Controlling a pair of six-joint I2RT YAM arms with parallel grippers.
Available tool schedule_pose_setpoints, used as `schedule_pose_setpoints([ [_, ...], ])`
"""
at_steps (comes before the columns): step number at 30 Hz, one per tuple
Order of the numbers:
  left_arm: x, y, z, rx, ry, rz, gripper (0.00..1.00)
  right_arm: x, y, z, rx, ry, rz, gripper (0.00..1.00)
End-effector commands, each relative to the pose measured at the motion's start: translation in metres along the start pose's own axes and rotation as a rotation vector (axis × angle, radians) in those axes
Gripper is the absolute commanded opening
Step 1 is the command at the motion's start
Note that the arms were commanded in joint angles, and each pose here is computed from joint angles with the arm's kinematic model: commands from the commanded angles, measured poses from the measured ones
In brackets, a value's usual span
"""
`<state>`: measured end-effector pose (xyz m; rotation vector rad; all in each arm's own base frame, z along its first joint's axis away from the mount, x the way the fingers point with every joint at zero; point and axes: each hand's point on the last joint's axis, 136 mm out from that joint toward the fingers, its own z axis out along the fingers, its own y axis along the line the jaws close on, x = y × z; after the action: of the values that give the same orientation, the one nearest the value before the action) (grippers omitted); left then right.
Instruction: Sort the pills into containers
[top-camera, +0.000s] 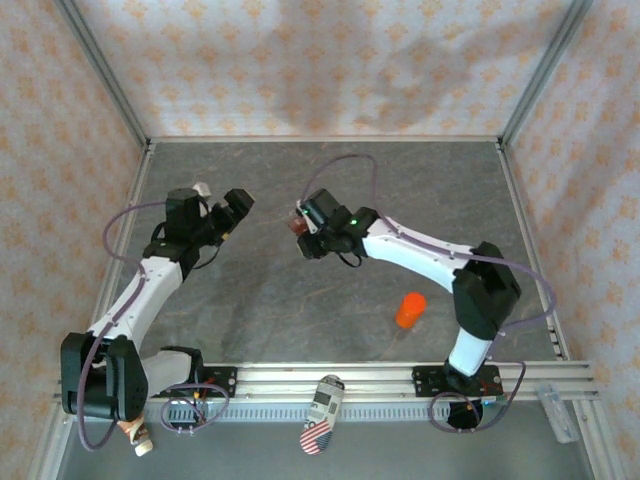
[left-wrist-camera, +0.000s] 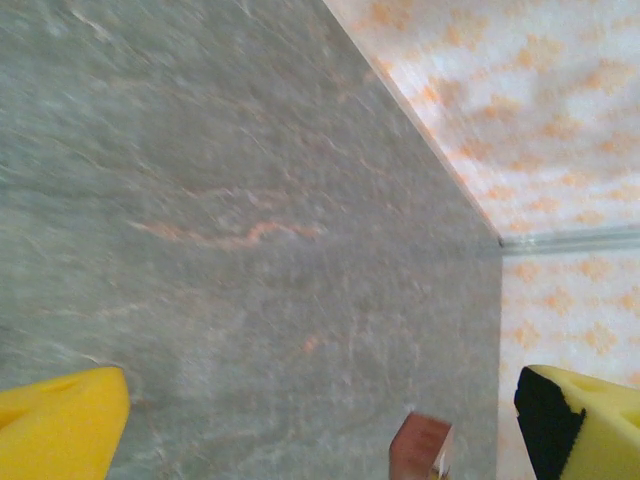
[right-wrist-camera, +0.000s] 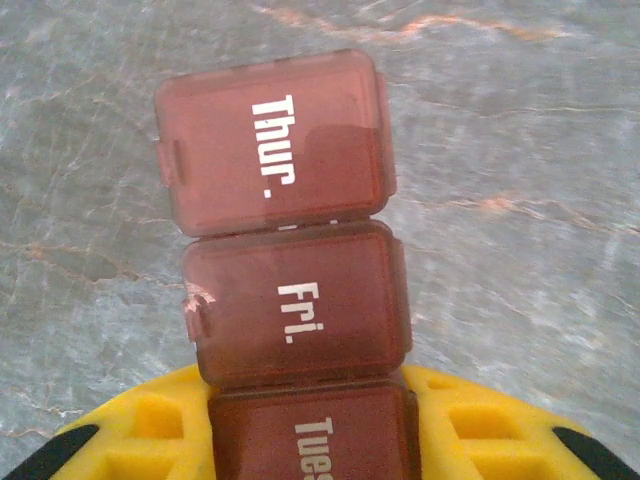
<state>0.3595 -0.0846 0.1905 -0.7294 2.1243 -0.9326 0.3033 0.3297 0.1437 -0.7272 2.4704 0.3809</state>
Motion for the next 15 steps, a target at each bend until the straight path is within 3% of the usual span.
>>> schedule_pose_setpoints([
  [1, 0.003, -0.046, -0.006, 0.105, -0.005, 0.042, 1.0, -0.003, -0.016, -0.021, 0.046, -0.06, 0.051, 0.29],
  [9, 0.04, -0.093, -0.006, 0.263, 0.037, 0.037, 1.0, 0.005, -0.029, -0.061, 0.062, -0.12, 0.098, 0.3],
  [15, 0.056, -0.117, -0.01, 0.362, 0.045, -0.003, 1.0, 0.003, -0.024, -0.067, 0.031, -0.128, 0.136, 0.3],
])
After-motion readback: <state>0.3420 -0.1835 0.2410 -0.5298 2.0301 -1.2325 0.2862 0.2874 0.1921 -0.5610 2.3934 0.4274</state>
